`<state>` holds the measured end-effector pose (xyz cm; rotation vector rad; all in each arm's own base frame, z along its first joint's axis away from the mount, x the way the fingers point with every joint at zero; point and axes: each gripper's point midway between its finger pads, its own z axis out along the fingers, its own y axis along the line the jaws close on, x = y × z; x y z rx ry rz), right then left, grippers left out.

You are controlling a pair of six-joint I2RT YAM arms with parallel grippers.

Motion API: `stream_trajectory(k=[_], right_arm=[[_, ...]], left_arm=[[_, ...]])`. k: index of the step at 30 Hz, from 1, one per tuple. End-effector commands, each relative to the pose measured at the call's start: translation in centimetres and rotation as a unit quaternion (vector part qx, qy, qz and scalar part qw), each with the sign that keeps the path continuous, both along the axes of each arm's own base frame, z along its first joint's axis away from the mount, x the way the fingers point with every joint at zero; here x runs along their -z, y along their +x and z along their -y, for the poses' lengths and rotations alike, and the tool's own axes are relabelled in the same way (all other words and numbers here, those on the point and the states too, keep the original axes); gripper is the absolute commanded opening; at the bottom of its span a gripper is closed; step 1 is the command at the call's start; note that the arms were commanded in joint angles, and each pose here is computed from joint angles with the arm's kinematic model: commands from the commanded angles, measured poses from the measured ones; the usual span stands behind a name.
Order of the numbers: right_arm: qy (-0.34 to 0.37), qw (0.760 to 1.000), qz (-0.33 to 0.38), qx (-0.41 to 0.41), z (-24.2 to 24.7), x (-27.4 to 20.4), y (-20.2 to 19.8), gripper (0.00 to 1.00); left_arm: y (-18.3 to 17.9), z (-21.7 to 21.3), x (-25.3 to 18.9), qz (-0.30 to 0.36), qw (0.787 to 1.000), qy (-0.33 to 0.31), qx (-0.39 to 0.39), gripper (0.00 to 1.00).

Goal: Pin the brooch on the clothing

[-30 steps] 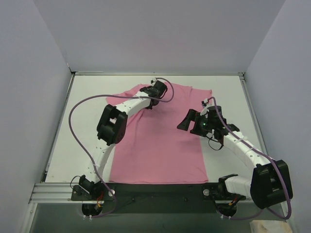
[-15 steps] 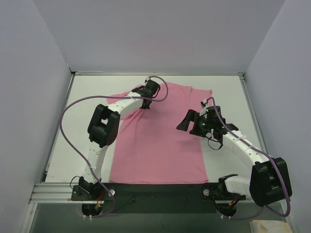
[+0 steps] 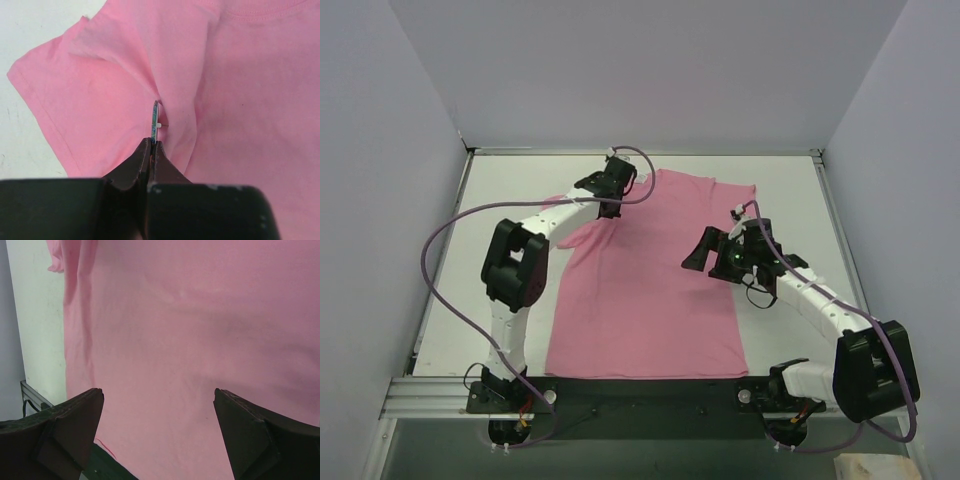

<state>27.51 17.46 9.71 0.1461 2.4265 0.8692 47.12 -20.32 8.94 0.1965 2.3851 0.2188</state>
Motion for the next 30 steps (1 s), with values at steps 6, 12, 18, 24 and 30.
stream_trajectory(k=[6,12,18,24,30], right_arm=[[0.016,1.000,0.010,-0.018,-1.6,-1.0,0.9,1.00],[0.018,0.999,0.019,-0.022,-2.2,-1.7,1.9,1.00],[0.023,0.999,0.033,-0.028,-3.1,-3.0,3.5,0.99],[0.022,0.998,0.041,-0.035,-4.0,-3.7,5.2,0.99],[0.026,0.997,0.042,-0.051,-5.6,-4.1,6.3,0.99]], left_arm=[[0.4,0.6,-4.9,0.061,0.995,-0.083,0.013,0.00],[-0.1,1.1,-6.4,0.083,0.988,-0.127,0.035,0.00],[-0.6,1.7,-6.8,0.087,0.982,-0.160,0.057,0.00],[-1.5,2.6,-7.5,0.097,0.971,-0.198,0.090,0.00],[-3.0,3.5,-8.1,0.108,0.957,-0.240,0.125,0.00]])
